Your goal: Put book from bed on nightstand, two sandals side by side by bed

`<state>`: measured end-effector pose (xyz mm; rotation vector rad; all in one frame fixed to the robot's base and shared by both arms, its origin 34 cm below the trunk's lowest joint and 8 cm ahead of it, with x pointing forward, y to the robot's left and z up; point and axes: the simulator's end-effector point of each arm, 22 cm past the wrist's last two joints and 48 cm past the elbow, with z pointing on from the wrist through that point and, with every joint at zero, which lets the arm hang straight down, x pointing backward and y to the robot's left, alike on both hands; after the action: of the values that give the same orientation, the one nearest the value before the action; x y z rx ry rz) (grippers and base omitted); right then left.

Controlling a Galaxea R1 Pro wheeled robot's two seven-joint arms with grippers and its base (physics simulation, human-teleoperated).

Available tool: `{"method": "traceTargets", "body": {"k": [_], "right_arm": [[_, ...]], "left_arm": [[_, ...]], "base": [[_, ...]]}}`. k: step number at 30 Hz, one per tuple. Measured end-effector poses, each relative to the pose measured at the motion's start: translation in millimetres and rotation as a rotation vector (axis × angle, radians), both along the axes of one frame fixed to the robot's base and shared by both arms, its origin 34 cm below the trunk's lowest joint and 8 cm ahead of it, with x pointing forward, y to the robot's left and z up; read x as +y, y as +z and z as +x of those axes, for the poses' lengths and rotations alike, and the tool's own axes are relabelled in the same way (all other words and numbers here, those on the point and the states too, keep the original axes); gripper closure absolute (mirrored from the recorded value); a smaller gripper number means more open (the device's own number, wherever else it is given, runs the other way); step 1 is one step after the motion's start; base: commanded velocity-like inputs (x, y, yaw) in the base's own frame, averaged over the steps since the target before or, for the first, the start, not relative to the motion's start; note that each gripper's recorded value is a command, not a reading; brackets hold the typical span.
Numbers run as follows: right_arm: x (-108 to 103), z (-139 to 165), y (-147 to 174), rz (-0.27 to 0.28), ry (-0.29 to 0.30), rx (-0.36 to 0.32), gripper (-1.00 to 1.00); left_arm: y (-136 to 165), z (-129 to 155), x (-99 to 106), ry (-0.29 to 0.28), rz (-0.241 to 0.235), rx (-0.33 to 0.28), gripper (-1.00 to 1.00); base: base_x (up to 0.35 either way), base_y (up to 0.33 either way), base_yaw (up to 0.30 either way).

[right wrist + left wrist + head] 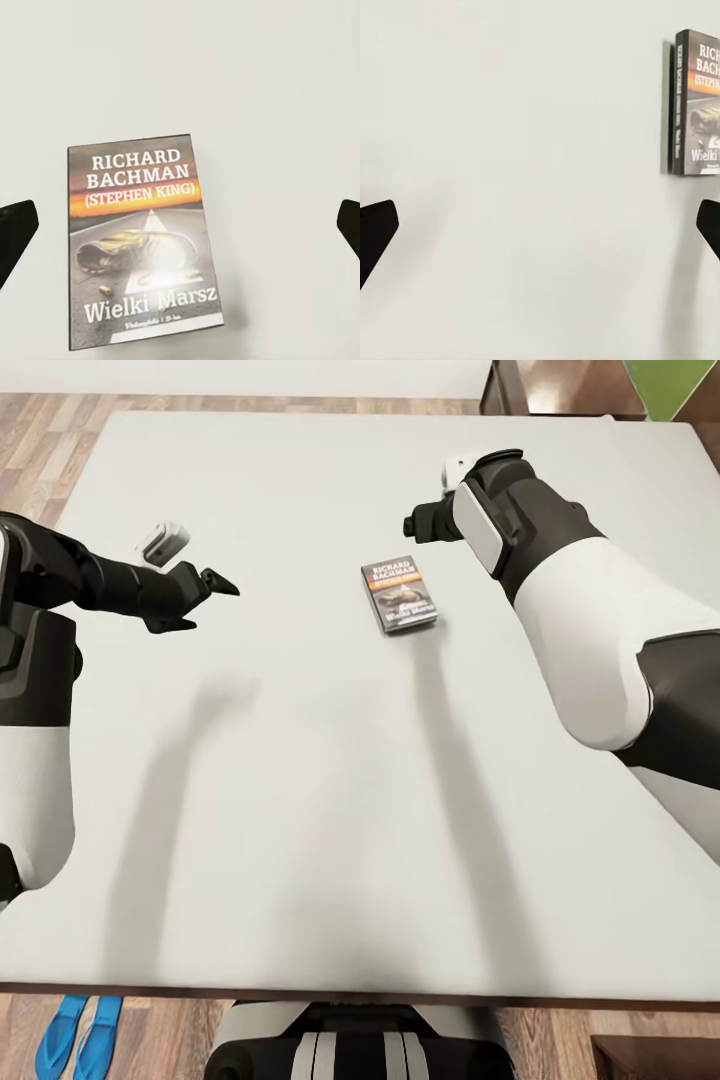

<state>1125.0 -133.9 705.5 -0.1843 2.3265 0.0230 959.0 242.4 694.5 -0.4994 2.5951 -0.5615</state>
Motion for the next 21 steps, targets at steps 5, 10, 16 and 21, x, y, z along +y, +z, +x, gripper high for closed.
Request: {"method": "traceTargets", "body": {"k": [5, 10, 16, 21], "right_arm": [[1, 0, -8, 0.002, 0.001, 0.006, -1.0], [1, 0, -14, 0.005, 0.003, 0.005, -1.0], [2, 4, -18, 0.006, 0.005, -0.018, -1.0], [3, 6, -22, 0.008, 0.007, -0.034, -1.0]], "left_arm": [[-5, 0, -1, 0.0, -0.003, 0.005, -1.0], [-6, 2, -2, -0.001, -0.007, 0.003, -1.0], [-7, 5, -6, -0.01, -0.028, 0.004, -1.0], [-9, 4, -10, -0.016, -0.045, 0.008, -1.0]], "base": [[0.0, 0.0, 0.0], [0.0, 0.0, 0.0], [0.0, 0.0, 0.0], [0.0, 0.0, 0.0]]}}
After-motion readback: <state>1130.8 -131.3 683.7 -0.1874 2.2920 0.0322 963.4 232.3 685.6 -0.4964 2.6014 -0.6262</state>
